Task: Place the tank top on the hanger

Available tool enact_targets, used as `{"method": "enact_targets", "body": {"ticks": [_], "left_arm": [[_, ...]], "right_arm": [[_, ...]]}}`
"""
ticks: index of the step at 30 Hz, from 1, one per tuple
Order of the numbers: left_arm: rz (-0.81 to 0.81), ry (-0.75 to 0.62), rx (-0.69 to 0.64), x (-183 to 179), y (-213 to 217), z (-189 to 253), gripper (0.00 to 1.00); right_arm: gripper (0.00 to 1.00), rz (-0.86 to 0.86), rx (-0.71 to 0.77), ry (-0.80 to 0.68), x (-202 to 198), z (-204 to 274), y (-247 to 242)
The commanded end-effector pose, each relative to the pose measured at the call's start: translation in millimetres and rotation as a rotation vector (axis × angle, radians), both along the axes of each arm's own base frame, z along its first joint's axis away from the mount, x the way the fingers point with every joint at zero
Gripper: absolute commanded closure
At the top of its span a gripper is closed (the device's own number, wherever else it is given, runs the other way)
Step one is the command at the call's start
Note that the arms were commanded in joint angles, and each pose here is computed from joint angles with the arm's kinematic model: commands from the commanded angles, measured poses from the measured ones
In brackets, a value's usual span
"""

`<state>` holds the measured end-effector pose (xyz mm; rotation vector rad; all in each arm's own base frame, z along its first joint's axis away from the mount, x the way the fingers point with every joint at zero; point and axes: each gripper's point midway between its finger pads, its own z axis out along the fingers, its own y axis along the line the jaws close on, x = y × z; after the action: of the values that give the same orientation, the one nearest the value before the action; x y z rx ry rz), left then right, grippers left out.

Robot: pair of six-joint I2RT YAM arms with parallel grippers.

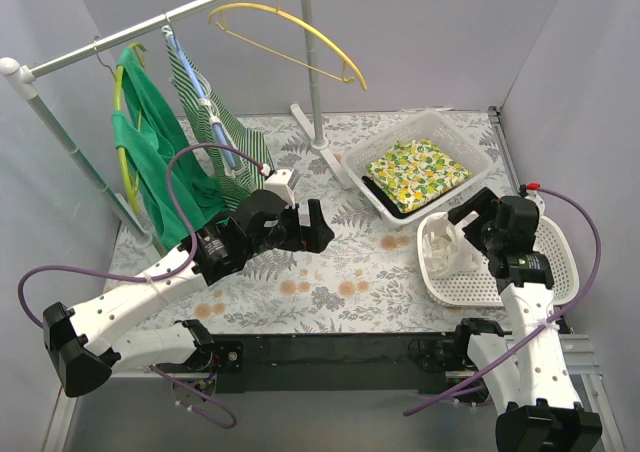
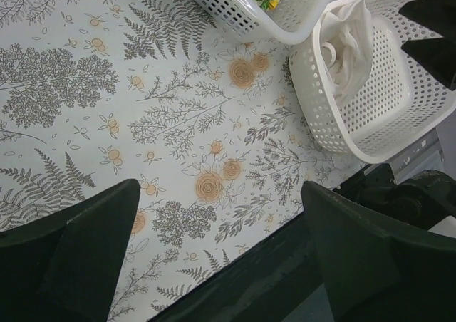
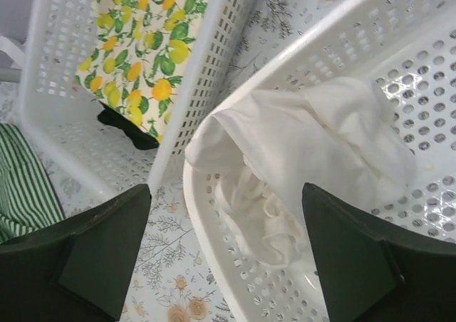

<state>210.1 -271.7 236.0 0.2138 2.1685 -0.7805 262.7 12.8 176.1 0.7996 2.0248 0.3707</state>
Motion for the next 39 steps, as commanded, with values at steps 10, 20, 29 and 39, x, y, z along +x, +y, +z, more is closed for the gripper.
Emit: {"method": "enact_targets", "body": {"ticks": [10, 20, 29, 39], "left_arm": [[0.037, -0.005, -0.037, -1, 5, 5, 0.02], [0.052, 0.000, -0.025, 0, 8, 4, 0.02], [0.088, -0.010, -0.033, 5, 11, 11, 0.02], [0.197, -0.039, -0.062, 19, 20, 32, 0.02]], "right_arm": [[0.15, -0.086, -0.033, 0.206, -33, -72, -14], [0.53, -0.072, -0.082, 0.210, -13, -74, -20], [0.99, 0.022, -0.125, -0.032, 0, 51, -12], [0.99, 0.385, 0.021, -0.399, 15, 229, 58]]}}
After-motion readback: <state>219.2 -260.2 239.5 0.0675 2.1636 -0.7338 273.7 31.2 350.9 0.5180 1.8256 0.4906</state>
